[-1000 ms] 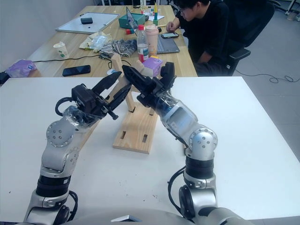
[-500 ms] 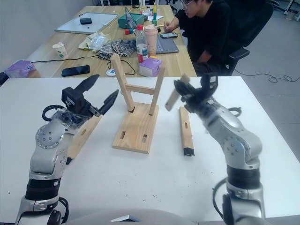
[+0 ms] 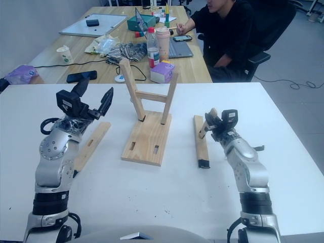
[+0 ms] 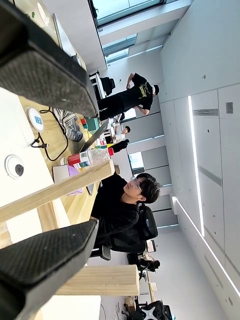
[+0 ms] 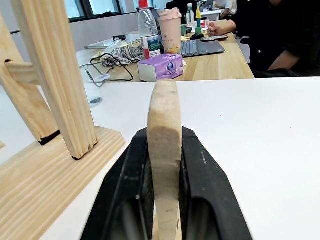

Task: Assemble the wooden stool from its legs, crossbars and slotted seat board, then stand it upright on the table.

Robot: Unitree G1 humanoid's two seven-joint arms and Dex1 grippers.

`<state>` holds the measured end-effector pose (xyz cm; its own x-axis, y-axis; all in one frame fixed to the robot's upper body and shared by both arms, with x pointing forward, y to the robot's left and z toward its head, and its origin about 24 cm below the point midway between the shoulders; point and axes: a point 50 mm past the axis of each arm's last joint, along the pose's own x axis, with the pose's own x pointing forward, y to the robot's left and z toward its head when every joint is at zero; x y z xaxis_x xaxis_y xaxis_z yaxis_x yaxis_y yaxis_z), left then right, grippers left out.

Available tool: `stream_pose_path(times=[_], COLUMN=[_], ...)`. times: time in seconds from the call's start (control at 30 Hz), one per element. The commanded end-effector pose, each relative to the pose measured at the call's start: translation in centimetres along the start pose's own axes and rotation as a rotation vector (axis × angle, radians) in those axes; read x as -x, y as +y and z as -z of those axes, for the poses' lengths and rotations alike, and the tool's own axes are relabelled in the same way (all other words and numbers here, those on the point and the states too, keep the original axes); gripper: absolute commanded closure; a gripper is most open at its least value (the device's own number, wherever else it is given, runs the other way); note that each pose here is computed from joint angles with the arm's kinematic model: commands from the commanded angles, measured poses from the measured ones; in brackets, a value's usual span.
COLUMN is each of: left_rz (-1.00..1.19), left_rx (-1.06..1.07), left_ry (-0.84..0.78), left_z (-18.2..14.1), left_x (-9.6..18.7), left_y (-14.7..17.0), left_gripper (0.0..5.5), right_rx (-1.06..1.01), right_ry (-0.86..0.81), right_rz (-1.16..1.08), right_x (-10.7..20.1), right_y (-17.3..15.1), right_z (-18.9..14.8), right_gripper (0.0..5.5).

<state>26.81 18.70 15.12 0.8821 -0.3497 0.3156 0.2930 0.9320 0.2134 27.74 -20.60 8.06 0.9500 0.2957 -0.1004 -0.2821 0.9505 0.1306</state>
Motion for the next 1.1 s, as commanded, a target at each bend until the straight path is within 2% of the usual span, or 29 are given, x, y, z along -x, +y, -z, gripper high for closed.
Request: stream_pose_path(times=[0.03,0.23,0.47,0.7,0.9,1.1], left_rz=[0.007,0.008,0.015,0.023,0.021,0.047], left_rx=[-0.011,-0.021,-0.017,-0.016,-0.016,-0.011], left_ry=[0.006,0.004,0.007,0.018,0.021,0.024], left_z=[-0.2,-0.5,-0.6,-0.5,-0.5,-0.5], left_x=[-0.2,-0.3,-0.3,-0.2,-0.2,-0.5], left_y=[0.0,0.1,0.0,-0.1,-0.1,-0.1], left_gripper=[1.76,1.76,1.76,1.76,1.76,1.76], right_rx=[-0.016,0.041,0.01,-0.102,-0.005,-0.07], right_ry=[0.074,0.164,0.264,0.334,0.552,0.716], right_rz=[0.035,0.217,0.406,0.363,0.296,0.229], right_x=[0.4,1.0,2.5,3.6,5.9,8.2], right_y=[-0.6,-1.9,-1.2,-1.6,-1.2,0.2], right_z=[2.4,3.9,6.3,9.1,14.2,17.7], right_gripper=[5.09,5.09,5.09,5.09,5.09,5.09])
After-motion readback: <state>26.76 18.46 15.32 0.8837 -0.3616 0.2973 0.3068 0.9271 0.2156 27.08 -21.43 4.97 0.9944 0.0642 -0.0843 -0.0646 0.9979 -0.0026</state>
